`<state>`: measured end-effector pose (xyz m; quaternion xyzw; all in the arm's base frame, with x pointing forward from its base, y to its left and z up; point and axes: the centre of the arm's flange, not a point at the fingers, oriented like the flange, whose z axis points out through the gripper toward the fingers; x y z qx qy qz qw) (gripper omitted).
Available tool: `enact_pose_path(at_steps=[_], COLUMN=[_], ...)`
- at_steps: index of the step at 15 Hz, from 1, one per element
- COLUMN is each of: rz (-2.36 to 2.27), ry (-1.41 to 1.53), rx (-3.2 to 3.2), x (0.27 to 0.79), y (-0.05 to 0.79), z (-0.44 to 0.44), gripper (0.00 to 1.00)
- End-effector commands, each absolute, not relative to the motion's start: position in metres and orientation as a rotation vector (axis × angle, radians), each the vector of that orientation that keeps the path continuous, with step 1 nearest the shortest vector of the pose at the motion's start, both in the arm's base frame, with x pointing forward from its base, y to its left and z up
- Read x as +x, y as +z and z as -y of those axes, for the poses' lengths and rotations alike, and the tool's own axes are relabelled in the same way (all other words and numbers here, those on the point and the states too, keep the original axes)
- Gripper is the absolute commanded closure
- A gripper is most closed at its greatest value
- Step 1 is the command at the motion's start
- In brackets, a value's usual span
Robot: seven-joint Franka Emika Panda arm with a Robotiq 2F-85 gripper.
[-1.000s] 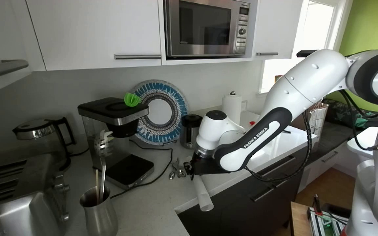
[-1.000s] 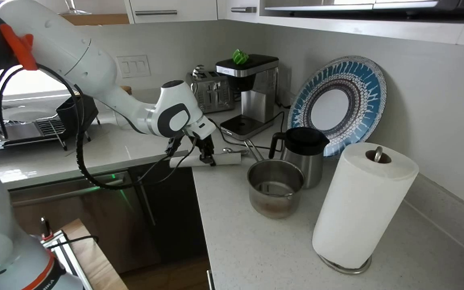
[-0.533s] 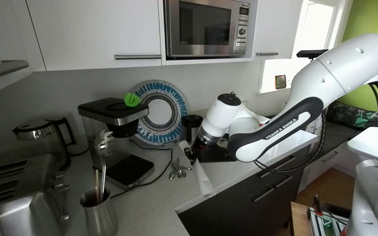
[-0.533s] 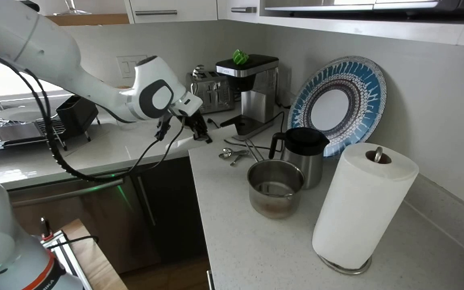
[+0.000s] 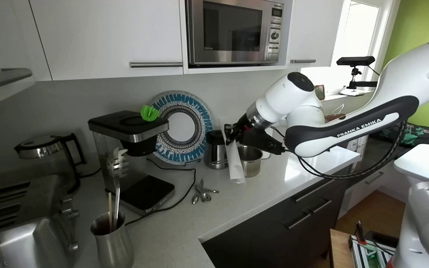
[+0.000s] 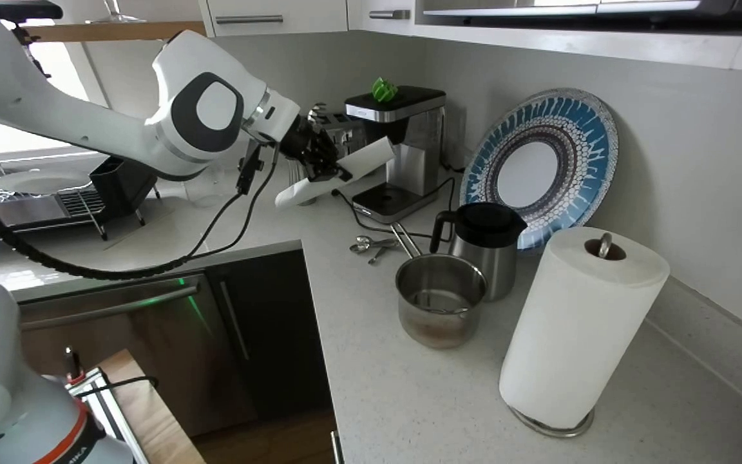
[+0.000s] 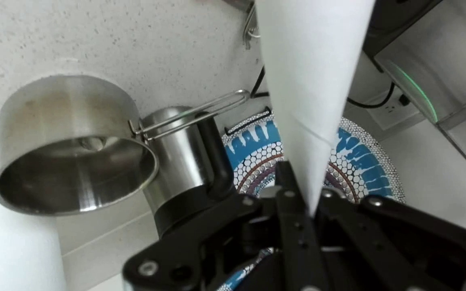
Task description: Pick up the empty roll of kitchen paper and put it in the silver pot
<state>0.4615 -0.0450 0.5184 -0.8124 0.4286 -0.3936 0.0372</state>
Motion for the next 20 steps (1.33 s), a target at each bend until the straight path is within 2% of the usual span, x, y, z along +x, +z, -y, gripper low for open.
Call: enact_pose_path(at_steps=[1,2,8,16,20], rz=[-1.321,-1.356,-1.506,-1.969,-2.086], ry=[-1.181,-1.386,-1.730,-2.035,-2.033], rx=[-2.485,-2.421,-2.181,-1.835,-1.876], x=[0.459,0.465,0.460,0.463,0.487], y=[0.515,0.515,0.549,0.542,0.498], z=[0.044,0.054,0.115,0.191,0.204], gripper=[0.99,0.99,0.99,0.99,0.99])
